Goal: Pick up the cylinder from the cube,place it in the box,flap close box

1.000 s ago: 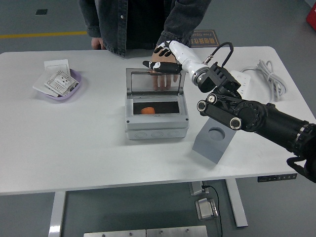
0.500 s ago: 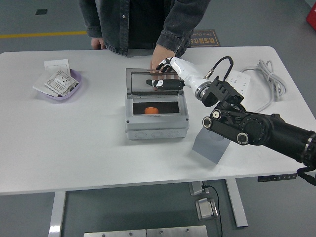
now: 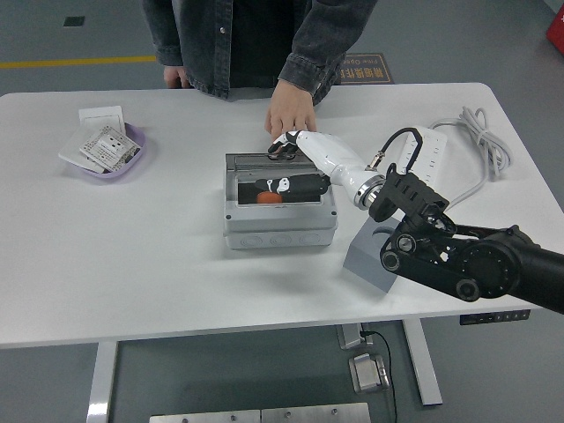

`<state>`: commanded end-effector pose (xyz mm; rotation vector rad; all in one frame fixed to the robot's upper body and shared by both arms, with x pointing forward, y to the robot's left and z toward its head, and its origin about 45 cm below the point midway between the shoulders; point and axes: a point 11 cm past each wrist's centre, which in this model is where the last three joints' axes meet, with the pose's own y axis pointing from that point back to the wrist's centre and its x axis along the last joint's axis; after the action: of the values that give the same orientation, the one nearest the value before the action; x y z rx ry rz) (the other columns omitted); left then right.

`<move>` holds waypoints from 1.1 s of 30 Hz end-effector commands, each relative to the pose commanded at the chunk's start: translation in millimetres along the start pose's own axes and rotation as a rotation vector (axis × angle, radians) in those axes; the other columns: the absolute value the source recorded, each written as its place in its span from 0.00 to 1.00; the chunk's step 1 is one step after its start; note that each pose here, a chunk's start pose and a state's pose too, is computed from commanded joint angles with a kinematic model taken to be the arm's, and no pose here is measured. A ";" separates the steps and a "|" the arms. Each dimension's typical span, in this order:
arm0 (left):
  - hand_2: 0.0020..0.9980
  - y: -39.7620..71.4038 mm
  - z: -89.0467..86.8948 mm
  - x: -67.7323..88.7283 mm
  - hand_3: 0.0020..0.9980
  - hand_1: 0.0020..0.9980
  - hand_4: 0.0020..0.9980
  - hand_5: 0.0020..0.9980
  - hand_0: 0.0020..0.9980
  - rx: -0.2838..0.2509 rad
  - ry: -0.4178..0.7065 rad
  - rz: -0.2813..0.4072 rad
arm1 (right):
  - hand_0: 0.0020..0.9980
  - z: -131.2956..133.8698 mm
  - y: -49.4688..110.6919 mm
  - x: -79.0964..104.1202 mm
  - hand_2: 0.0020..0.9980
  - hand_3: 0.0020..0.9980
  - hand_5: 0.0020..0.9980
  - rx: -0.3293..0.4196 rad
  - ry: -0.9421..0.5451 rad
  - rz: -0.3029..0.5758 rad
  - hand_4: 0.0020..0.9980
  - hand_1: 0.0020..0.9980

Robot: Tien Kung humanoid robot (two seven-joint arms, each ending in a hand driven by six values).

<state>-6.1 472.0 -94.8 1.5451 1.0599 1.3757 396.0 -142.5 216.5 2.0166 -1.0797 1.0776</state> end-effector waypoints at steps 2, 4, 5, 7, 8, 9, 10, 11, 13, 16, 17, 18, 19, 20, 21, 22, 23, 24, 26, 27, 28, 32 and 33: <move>0.55 0.0 -0.1 -0.2 0.56 0.67 0.47 0.06 0.64 0.000 0.000 0.000 | 0.77 -0.5 3.6 -5.0 0.69 0.68 0.69 0.005 -0.002 -0.012 0.94 0.69; 0.55 -0.1 0.0 -0.4 0.56 0.67 0.47 0.06 0.64 -0.001 0.001 0.000 | 0.77 -0.2 6.3 -8.6 0.69 0.68 0.69 0.006 -0.004 -0.021 0.94 0.69; 0.55 -0.1 0.0 -0.4 0.56 0.67 0.47 0.06 0.64 -0.001 0.001 0.000 | 0.76 -0.1 7.3 -9.6 0.69 0.68 0.69 0.007 -0.005 -0.023 0.94 0.68; 0.55 0.0 0.4 -0.3 0.56 0.67 0.47 0.06 0.64 -0.002 0.001 0.000 | 0.76 0.0 8.9 -10.8 0.69 0.68 0.69 0.007 -0.006 -0.025 0.94 0.68; 0.55 0.0 0.5 -0.2 0.56 0.67 0.47 0.06 0.64 -0.002 0.000 0.000 | 0.76 0.1 9.5 -11.0 0.69 0.68 0.69 0.008 -0.006 -0.026 0.94 0.68; 0.55 0.0 0.5 -0.1 0.56 0.67 0.47 0.06 0.64 -0.003 0.001 0.001 | 0.76 0.3 9.9 -10.9 0.69 0.68 0.69 0.007 -0.007 -0.026 0.94 0.68; 0.55 0.0 0.4 -0.2 0.56 0.67 0.47 0.06 0.64 -0.003 0.000 0.001 | 0.76 0.9 10.3 -10.5 0.69 0.68 0.69 0.005 -0.008 -0.024 0.94 0.68; 0.55 0.0 0.2 -0.3 0.56 0.67 0.47 0.07 0.64 -0.002 -0.001 0.000 | 0.75 1.4 10.5 -9.9 0.69 0.68 0.69 0.003 -0.008 -0.022 0.94 0.68; 0.55 -0.1 -0.1 -0.6 0.56 0.67 0.47 0.07 0.64 -0.002 -0.001 0.000 | 0.75 3.3 10.7 -7.9 0.69 0.68 0.69 -0.002 -0.012 -0.014 0.94 0.68; 0.55 -0.2 -0.6 -1.3 0.56 0.67 0.47 0.07 0.64 -0.002 -0.001 -0.001 | 0.75 6.5 11.1 -3.6 0.69 0.68 0.69 -0.012 -0.020 0.002 0.94 0.68; 0.55 -0.2 -0.7 -1.5 0.55 0.67 0.48 0.07 0.64 -0.002 0.000 -0.002 | 0.75 7.7 11.4 -1.4 0.69 0.68 0.70 -0.015 -0.023 0.010 0.94 0.68; 0.55 -0.3 -0.7 -1.8 0.55 0.67 0.48 0.07 0.64 -0.002 0.000 -0.002 | 0.75 8.9 11.7 0.7 0.69 0.68 0.70 -0.019 -0.026 0.018 0.94 0.68; 0.55 -0.3 -0.6 -2.0 0.55 0.67 0.48 0.07 0.64 -0.002 0.000 -0.003 | 0.75 10.5 12.1 3.6 0.69 0.68 0.70 -0.023 -0.029 0.028 0.94 0.68; 0.55 -0.3 -0.6 -2.3 0.55 0.67 0.48 0.07 0.64 -0.003 0.000 -0.003 | 0.75 12.7 12.7 6.9 0.69 0.68 0.70 -0.029 -0.032 0.040 0.94 0.68; 0.55 -0.3 -0.8 -2.5 0.55 0.67 0.48 0.07 0.64 -0.003 0.000 -0.003 | 0.75 15.3 13.6 9.8 0.69 0.68 0.70 -0.037 -0.035 0.050 0.94 0.68; 0.55 -0.4 -0.9 -2.7 0.55 0.67 0.48 0.07 0.64 -0.002 0.000 -0.004 | 0.75 17.6 14.5 13.1 0.69 0.68 0.70 -0.043 -0.038 0.062 0.94 0.68; 0.55 -0.3 -0.9 -2.7 0.56 0.67 0.48 0.07 0.64 -0.002 0.000 -0.004 | 0.74 20.4 15.7 16.8 0.69 0.68 0.70 -0.050 -0.041 0.076 0.93 0.68; 0.55 -0.3 -1.0 -2.6 0.56 0.67 0.48 0.07 0.64 -0.001 0.001 -0.004 | 0.74 23.2 17.5 19.3 0.69 0.68 0.70 -0.057 -0.042 0.088 0.93 0.68; 0.55 -0.4 -1.3 -2.4 0.56 0.67 0.48 0.07 0.64 0.000 0.001 -0.003 | 0.74 31.3 23.9 23.8 0.69 0.68 0.70 -0.079 -0.041 0.117 0.93 0.68; 0.55 -0.4 -1.5 -2.2 0.56 0.67 0.48 0.07 0.64 0.000 0.002 -0.003 | 0.74 34.9 26.8 26.0 0.69 0.68 0.70 -0.089 -0.042 0.132 0.93 0.68; 0.55 -0.4 -1.7 -2.1 0.56 0.67 0.48 0.07 0.64 0.001 0.002 -0.002 | 0.74 37.3 29.9 28.8 0.69 0.68 0.70 -0.096 -0.044 0.150 0.93 0.68; 0.55 -0.5 -3.3 -1.9 0.55 0.67 0.48 0.07 0.64 0.005 0.005 -0.002 | 0.74 46.2 45.1 41.9 0.68 0.68 0.70 -0.112 -0.073 0.245 0.93 0.67; 0.55 -0.6 -4.0 -2.1 0.55 0.67 0.48 0.07 0.64 0.007 0.005 -0.002 | 0.74 47.6 49.9 46.3 0.68 0.68 0.70 -0.110 -0.096 0.279 0.93 0.67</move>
<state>-10.3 470.3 -95.7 1.5461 1.0705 1.3765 386.3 -221.7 239.7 1.8854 -1.4714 1.0395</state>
